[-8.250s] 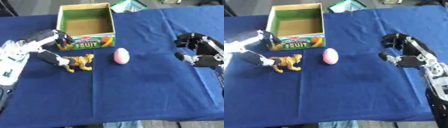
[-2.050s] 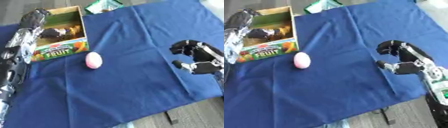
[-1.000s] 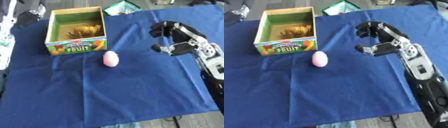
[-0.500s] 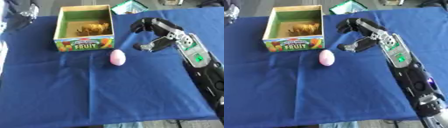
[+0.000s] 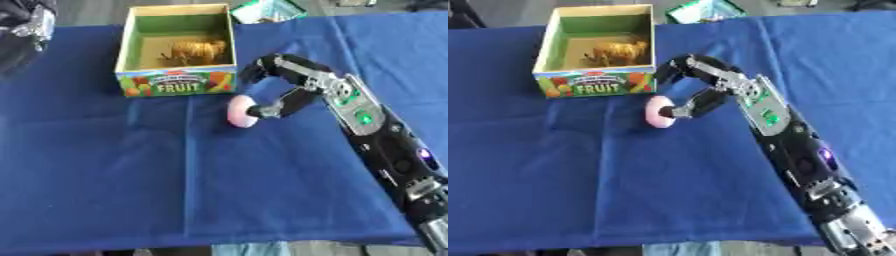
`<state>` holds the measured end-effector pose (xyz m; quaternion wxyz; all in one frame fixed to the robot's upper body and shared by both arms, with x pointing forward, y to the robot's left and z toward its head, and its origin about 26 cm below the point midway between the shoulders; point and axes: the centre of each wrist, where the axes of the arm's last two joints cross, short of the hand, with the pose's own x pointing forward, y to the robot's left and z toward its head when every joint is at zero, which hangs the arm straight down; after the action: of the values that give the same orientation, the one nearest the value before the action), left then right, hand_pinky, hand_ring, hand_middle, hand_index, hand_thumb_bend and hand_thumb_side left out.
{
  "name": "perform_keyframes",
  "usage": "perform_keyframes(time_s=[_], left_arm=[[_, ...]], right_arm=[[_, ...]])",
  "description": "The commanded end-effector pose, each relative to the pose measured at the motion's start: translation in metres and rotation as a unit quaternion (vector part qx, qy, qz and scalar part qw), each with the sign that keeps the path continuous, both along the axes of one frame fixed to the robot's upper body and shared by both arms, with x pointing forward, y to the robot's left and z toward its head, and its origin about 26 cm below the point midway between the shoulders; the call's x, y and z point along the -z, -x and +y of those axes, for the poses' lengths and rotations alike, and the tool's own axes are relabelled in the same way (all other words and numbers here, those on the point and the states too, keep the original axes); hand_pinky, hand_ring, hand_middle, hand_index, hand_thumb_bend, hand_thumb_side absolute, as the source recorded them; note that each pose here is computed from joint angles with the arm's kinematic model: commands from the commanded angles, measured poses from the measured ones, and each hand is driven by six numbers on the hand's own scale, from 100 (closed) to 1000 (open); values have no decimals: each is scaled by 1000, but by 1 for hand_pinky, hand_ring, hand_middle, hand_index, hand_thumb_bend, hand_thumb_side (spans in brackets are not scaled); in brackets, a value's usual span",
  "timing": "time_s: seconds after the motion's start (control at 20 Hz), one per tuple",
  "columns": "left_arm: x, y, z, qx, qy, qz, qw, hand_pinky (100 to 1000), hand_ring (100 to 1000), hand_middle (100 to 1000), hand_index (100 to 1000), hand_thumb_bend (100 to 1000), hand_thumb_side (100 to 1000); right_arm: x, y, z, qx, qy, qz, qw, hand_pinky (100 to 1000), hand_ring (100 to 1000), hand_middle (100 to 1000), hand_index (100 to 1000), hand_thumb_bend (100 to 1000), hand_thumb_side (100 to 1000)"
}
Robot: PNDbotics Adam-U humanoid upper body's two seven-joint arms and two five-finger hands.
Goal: Pick up objects on the table and place them in the box.
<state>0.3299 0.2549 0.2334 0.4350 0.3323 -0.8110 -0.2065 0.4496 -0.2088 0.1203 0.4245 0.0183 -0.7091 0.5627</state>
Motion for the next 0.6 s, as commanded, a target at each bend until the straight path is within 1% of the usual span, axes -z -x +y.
perform_keyframes(time_s=[0.05, 0.2, 0.25, 0.4, 0.45, 0.5, 0.55, 0.6], left_arm=[[-10, 8, 4, 9, 24, -11, 1000, 767, 575, 617, 692, 268, 730], [-9, 9, 7, 16, 44, -6, 999, 766, 574, 616, 691, 266, 731], [-9, 9, 8, 20, 50, -5, 999, 765, 574, 616, 691, 265, 732], [-8, 8, 11, 31, 66, -3, 997, 764, 573, 616, 691, 264, 731], [-8, 8, 12, 36, 72, -3, 997, 764, 573, 615, 691, 264, 729], [-8, 7, 12, 40, 77, -2, 996, 764, 573, 615, 691, 263, 728], [-7, 7, 13, 44, 82, 0, 996, 763, 572, 615, 690, 261, 730], [-6, 6, 14, 48, 87, 1, 995, 762, 572, 615, 690, 261, 730]], right_arm=[[1, -2, 0, -7, 27, -12, 1000, 789, 825, 653, 775, 478, 211], [10, -1, 0, -14, 48, -14, 999, 790, 824, 654, 770, 478, 211], [12, -1, 0, -15, 54, -15, 998, 788, 821, 648, 756, 476, 206], [17, -1, 0, -18, 72, -24, 997, 785, 818, 647, 752, 471, 196], [18, -1, 0, -17, 78, -27, 996, 782, 814, 639, 743, 452, 148], [20, -1, 0, -16, 83, -31, 996, 782, 813, 636, 742, 444, 128], [21, -1, 0, -14, 87, -35, 995, 777, 802, 614, 725, 402, 100], [21, -1, 0, -12, 89, -40, 995, 776, 799, 608, 719, 377, 100]])
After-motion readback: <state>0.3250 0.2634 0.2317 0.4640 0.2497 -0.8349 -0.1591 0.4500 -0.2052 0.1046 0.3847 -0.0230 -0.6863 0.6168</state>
